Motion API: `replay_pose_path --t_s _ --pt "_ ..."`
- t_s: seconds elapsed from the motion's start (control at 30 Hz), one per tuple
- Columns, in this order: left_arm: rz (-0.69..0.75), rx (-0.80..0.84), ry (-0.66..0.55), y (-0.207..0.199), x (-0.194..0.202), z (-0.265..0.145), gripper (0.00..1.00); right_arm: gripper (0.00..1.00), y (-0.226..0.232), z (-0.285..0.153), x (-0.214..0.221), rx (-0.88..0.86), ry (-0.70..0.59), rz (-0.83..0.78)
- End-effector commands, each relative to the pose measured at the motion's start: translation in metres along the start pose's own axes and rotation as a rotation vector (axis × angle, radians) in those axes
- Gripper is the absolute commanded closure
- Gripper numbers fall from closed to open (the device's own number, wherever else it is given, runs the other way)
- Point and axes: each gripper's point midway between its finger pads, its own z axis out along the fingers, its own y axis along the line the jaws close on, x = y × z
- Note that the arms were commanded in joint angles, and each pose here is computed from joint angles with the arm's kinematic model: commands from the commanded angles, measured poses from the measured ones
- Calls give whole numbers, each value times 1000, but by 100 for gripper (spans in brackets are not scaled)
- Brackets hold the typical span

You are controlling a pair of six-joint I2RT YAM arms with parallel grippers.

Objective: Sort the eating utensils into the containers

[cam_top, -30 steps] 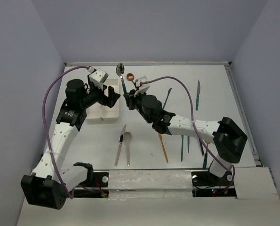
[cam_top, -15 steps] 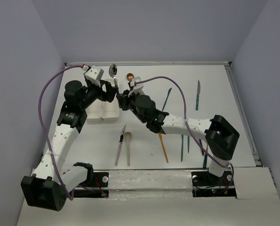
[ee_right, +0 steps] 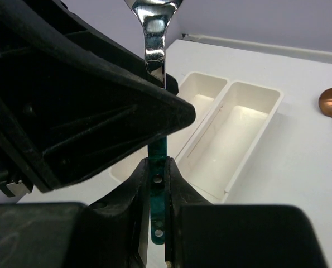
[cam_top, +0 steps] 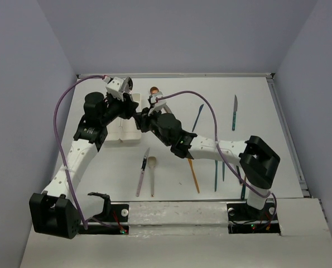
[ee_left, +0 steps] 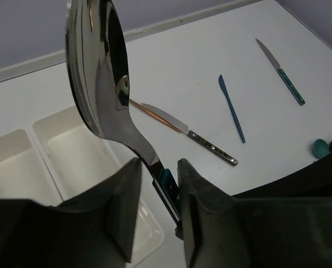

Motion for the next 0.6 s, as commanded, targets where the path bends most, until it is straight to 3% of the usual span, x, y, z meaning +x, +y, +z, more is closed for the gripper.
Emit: replay_pose_path --t_s 0.0,0.03,0.07,0.23,0.27,0.3,0.37,0.4,0.47,0.57 --pt "23 50 -64 -10 -21 -1 78 100 27 8 -39 -78 -114 63" --pt "21 58 -54 -11 -17 0 94 100 26 8 -37 -75 -111 64" --pt "15 58 -44 -11 -13 1 100 100 26 9 -36 -75 -110 65" --pt "22 16 0 5 2 0 100 100 22 8 -30 -59 -89 36" --pt "51 -13 27 17 6 1 100 72 15 5 -28 -28 -70 29" --pt "63 -43 27 27 4 -2 100 71 14 3 -28 -23 -57 20" --pt "85 -147 35 65 4 -7 100 39 9 -8 -27 -10 -19 -10" --pt "97 -198 36 80 4 -9 100 39 6 -12 -27 -4 -10 -17" --pt "149 -308 59 110 5 -10 100 27 -7 -30 -27 31 1 -31" --pt "151 -392 127 141 17 -7 100 25 -29 -51 -12 91 34 -51"
